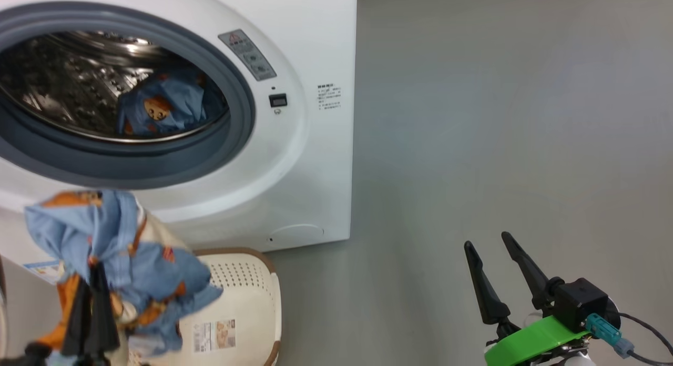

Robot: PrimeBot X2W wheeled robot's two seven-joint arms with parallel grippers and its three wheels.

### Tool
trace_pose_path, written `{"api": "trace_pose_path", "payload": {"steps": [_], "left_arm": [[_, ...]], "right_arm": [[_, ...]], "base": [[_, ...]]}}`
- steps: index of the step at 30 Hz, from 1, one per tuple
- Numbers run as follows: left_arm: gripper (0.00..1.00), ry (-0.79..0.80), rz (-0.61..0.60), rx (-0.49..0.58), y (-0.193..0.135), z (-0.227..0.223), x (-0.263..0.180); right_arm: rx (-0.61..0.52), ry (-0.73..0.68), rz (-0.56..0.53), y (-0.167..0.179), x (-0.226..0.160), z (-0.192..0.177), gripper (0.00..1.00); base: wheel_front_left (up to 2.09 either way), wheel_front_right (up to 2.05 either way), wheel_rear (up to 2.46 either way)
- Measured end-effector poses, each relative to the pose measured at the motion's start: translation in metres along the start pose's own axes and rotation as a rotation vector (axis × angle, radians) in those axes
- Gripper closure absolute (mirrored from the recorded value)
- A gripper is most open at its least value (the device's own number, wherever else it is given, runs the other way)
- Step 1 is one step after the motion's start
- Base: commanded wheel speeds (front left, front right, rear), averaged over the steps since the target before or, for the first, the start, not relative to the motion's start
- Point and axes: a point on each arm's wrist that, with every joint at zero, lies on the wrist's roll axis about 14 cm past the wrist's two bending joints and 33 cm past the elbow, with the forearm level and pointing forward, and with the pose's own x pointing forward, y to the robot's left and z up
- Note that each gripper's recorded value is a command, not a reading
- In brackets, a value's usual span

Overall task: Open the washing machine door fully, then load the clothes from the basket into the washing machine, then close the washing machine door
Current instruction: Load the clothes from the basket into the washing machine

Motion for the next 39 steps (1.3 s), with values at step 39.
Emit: {"api": "trace_pose_path", "payload": {"steps": [39], "left_arm": [[1.0,0.039,0.012,-0.03,0.014,-0.116,0.254]], "right_arm": [[-0.017,0.244,-0.04,-0.049,0.072,-0.127,0.0]], "base": [[0.0,0.0,0.0]]}}
